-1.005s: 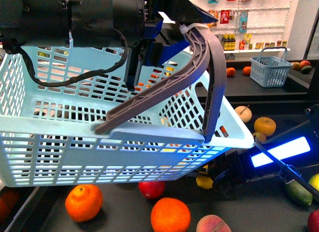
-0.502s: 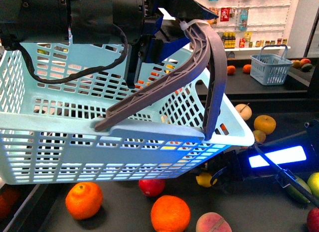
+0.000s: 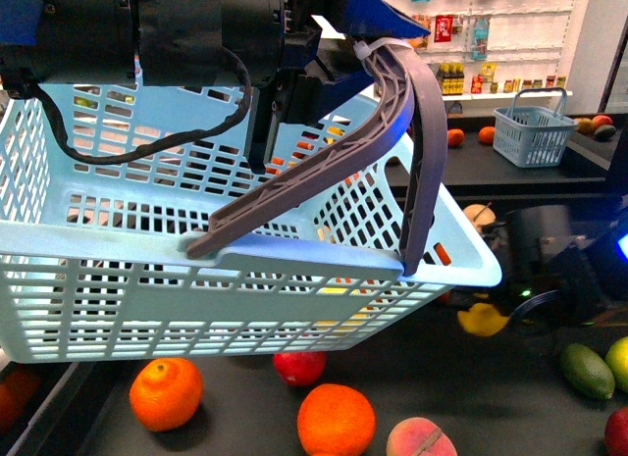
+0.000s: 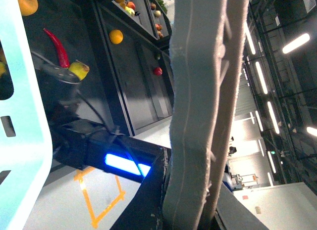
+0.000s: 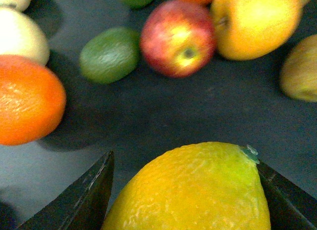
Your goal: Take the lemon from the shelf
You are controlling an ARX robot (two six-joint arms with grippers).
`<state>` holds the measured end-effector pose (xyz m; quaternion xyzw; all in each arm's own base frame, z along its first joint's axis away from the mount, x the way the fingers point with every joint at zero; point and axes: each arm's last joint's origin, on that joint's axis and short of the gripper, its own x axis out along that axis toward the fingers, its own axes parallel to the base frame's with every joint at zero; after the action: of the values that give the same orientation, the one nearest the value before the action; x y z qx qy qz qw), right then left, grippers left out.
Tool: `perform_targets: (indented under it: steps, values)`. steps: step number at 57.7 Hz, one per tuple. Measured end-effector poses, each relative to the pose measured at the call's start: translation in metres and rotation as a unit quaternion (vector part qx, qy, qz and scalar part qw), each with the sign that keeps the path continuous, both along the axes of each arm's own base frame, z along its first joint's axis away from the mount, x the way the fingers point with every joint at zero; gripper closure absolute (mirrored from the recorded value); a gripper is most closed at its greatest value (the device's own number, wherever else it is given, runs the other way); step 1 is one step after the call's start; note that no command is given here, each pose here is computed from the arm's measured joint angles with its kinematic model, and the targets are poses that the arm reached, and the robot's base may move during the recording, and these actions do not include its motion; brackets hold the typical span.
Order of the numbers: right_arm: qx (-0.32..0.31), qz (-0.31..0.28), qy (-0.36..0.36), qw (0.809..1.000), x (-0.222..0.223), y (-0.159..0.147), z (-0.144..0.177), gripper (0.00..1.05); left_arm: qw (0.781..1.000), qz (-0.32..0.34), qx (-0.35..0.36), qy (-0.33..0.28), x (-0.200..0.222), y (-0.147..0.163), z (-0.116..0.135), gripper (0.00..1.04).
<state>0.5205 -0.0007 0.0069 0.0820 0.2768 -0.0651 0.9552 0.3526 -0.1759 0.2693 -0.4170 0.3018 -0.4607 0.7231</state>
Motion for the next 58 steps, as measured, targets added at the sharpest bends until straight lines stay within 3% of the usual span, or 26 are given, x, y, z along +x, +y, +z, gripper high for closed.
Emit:
perform_targets:
  steps: [7,13,22,30,42,58]
  values:
    - [0.002,-0.036,-0.014,0.999,-0.037,-0.059,0.051,0.33,1.0,0.0,0.0,0.0,0.0,0.0,0.0,0.95]
    - [0.008,-0.042,-0.043,0.998,-0.057,-0.075,0.095,0.33,1.0,0.0,0.0,0.0,0.0,0.0,0.0,0.95]
    - [0.028,-0.013,-0.109,0.994,-0.081,-0.067,0.17,0.33,1.0,0.0,0.0,0.0,0.0,0.0,0.0,0.95]
    - [0.07,0.034,-0.174,0.982,-0.106,-0.04,0.236,0.33,1.0,0.001,0.0,0.0,0.0,0.0,0.0,0.95]
    - [0.123,0.102,-0.193,0.968,-0.127,0.016,0.266,0.33,1.0,0.0,0.0,0.0,0.0,0.0,0.0,0.95]
    - [0.153,0.171,-0.163,0.96,-0.144,0.079,0.253,0.33,1.0,0.0,0.0,0.0,0.0,0.0,0.0,0.95]
